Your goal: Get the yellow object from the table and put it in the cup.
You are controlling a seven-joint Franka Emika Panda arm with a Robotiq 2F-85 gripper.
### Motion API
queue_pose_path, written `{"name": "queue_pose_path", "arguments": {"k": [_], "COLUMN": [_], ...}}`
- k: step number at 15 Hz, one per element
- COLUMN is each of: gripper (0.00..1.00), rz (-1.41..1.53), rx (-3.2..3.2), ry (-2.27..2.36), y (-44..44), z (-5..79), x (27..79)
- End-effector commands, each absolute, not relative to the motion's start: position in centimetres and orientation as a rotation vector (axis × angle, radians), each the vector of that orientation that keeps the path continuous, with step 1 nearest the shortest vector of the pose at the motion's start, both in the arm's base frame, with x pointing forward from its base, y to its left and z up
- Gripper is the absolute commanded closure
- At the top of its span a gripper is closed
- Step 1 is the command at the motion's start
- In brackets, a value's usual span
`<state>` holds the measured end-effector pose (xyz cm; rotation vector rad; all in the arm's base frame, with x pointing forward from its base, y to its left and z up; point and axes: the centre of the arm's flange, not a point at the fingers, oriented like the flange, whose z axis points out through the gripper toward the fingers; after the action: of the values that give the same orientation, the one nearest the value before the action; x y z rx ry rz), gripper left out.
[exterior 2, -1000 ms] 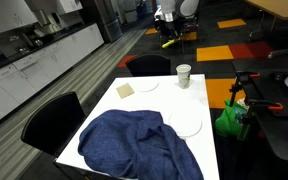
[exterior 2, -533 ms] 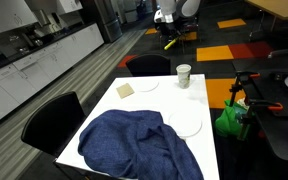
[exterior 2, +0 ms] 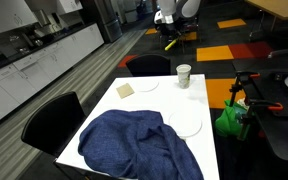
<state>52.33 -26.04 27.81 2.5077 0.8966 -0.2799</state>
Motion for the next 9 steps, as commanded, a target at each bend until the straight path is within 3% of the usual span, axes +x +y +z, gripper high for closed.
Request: {"name": "queue_pose_path", "arguments": {"k": [1,9], "gripper": [0.95,0.95], "rz": [-0.297,-0.457], "rx": [2.482,2.33], "ry": [0.996,1.293], "y": [-26.4,-25.1], "z": [28.1,30.6], "x": [52.6,52.7]}}
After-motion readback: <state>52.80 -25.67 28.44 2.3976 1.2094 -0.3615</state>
